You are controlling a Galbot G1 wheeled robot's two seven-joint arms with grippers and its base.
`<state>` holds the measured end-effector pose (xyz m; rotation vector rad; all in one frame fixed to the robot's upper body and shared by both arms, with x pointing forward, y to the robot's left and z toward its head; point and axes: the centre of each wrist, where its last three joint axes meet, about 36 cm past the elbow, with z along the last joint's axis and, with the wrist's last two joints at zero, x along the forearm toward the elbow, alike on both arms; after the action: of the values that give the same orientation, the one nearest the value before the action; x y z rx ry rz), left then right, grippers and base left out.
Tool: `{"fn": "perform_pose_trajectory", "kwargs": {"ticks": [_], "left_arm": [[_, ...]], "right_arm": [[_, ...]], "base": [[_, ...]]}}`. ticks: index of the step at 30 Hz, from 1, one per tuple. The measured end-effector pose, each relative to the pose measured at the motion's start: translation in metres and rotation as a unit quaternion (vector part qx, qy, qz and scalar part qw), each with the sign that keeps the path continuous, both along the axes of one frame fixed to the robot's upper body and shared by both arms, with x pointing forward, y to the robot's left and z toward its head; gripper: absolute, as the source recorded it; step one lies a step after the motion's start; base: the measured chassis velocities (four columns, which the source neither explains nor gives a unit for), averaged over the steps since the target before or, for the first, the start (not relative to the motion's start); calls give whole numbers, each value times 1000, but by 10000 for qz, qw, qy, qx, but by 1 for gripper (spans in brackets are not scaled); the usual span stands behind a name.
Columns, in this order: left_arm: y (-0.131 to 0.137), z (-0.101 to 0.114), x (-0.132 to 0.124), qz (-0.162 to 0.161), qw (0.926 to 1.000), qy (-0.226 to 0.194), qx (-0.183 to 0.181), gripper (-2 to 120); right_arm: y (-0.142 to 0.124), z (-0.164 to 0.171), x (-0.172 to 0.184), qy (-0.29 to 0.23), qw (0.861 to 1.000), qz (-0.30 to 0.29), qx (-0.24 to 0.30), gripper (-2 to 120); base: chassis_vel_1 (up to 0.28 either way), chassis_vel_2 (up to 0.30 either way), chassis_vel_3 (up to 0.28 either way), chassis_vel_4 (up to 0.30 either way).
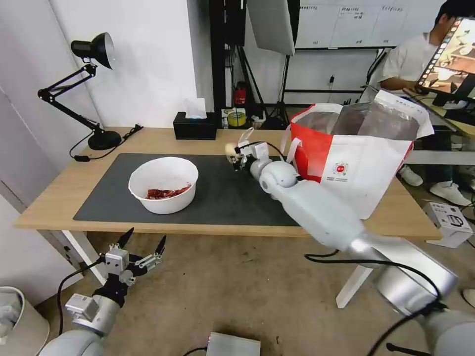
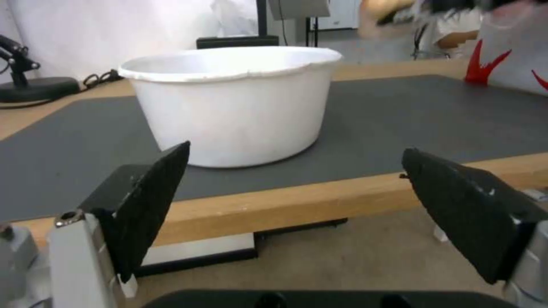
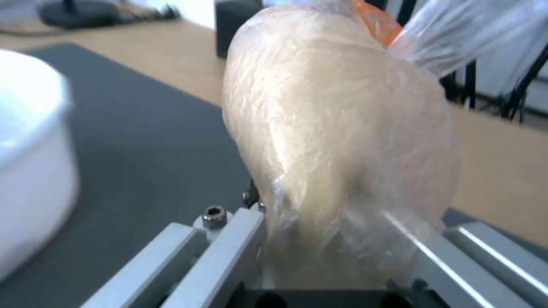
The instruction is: Pick up the trash from the table and place it into the takeout bag.
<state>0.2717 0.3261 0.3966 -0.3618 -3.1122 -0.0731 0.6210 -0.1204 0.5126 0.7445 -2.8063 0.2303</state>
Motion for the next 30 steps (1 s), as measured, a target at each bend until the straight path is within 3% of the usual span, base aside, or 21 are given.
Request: {"fn": "perform_pose_trajectory", "kwargs": {"ticks": [6,15,22,30], "left_arm": [[-6,1,-1,-42,10000,-17,17,100],[-12,5,-6,-83,10000,-33,9,100],[-16,6,-12,-91,10000,-21,17,100],[-21,8,-16,-110,9999,-46,-7,100]], "right_arm": [[-51,28,-72,-568,9980,57,252,6],[-98,59,-131,-1449,9880,-205,494,6],[-123,58,-139,-2347,9676,-833,409,5],[-151,67,-123,-2758,9468,-1625,342,5]], "base": [[0,0,0,0],[0,0,0,0],[0,0,0,0],[0,0,0,0]]}}
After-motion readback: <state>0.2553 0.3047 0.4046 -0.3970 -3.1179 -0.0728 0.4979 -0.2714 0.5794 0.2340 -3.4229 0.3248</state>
